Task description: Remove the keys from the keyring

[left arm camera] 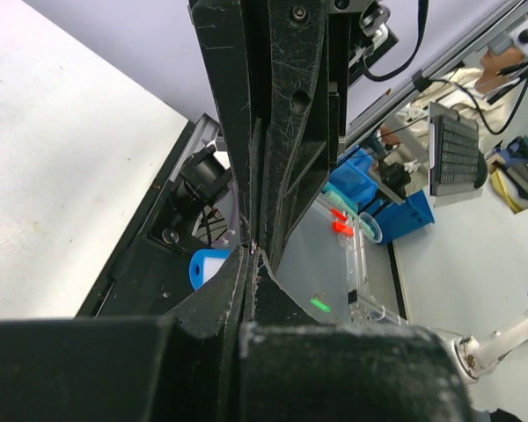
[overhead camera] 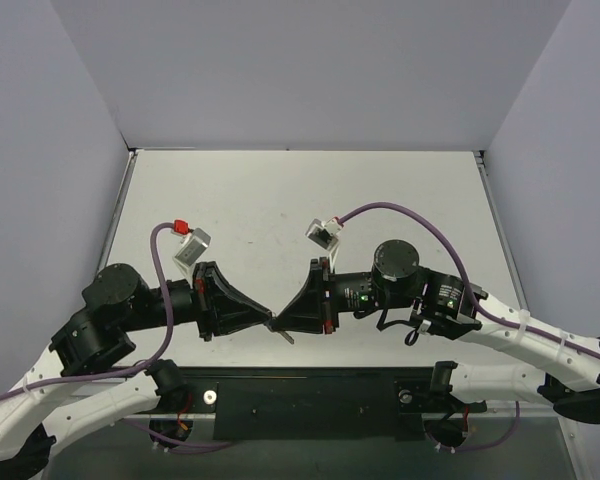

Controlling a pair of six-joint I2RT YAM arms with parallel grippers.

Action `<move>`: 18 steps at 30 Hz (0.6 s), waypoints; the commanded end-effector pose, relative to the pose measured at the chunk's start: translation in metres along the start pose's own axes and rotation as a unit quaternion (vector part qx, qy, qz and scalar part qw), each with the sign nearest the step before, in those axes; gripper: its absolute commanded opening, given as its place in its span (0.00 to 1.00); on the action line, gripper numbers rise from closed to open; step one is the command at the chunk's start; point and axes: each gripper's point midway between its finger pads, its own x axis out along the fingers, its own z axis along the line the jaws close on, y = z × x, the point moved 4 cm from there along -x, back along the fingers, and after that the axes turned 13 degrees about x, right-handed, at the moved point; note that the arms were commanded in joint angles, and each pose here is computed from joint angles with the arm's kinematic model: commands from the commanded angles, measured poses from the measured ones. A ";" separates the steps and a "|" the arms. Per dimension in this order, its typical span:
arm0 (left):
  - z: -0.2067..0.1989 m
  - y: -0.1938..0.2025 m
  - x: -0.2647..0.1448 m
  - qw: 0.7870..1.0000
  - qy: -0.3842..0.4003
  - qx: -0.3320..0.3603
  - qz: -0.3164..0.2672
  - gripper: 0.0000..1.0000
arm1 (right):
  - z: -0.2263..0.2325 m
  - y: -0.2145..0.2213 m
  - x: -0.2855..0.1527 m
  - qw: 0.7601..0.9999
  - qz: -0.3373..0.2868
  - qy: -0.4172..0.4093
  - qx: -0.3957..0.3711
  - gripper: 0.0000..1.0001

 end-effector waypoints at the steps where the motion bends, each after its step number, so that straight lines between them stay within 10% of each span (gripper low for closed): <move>1: -0.014 0.008 -0.005 0.997 0.044 0.021 0.060 0.00 | 0.010 -0.020 -0.007 0.999 -0.036 0.000 -0.021 0.00; 18: -0.015 0.019 -0.004 0.993 0.065 0.016 0.097 0.00 | 0.008 -0.022 -0.011 0.999 -0.033 0.013 -0.018 0.00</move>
